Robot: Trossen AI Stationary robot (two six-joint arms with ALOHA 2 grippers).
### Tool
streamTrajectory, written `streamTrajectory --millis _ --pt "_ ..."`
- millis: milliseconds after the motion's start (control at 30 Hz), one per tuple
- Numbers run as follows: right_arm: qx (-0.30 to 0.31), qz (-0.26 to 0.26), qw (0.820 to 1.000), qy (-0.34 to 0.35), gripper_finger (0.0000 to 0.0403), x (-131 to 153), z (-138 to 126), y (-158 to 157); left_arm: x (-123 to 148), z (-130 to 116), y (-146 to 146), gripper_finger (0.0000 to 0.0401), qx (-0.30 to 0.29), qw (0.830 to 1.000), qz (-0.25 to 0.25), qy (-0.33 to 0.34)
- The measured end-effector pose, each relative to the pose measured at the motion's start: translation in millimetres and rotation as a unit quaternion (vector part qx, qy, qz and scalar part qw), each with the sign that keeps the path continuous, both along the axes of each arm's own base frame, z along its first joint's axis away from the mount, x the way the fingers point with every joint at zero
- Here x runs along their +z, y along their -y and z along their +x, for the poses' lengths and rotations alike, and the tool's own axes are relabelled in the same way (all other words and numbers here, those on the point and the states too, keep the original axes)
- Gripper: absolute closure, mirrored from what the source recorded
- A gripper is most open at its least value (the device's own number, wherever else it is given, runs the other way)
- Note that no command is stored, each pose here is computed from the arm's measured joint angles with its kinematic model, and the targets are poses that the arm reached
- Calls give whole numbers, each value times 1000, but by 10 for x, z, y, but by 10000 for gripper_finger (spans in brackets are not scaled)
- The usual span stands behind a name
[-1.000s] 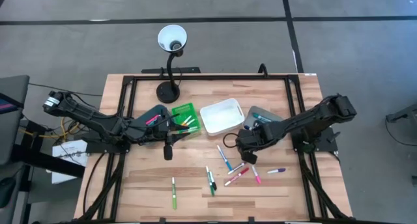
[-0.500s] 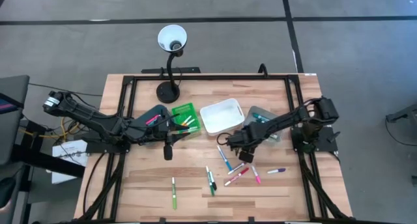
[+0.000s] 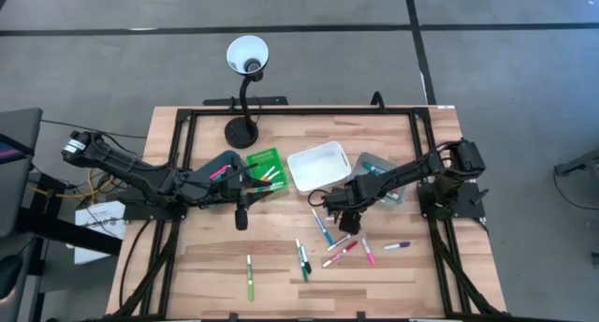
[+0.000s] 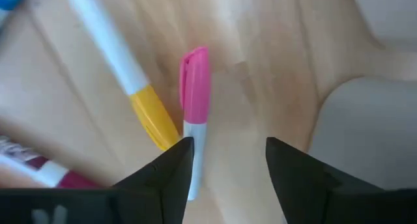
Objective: Pick & Place Markers
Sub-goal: Put the pink and white highlighter pen into the green bin
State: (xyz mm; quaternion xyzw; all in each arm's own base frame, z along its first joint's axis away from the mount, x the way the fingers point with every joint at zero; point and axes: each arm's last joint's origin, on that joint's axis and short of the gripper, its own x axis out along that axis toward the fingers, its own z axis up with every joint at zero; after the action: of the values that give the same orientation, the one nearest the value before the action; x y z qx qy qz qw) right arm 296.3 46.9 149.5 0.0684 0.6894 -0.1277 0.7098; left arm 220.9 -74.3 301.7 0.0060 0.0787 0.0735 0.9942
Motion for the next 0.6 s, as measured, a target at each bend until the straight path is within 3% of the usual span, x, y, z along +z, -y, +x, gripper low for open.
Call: streamTrajectory --millis 600 --pt "9 28 1000 -10 238 -7 -37 -156 -4 0 -1 311 0 1000 1 -2"
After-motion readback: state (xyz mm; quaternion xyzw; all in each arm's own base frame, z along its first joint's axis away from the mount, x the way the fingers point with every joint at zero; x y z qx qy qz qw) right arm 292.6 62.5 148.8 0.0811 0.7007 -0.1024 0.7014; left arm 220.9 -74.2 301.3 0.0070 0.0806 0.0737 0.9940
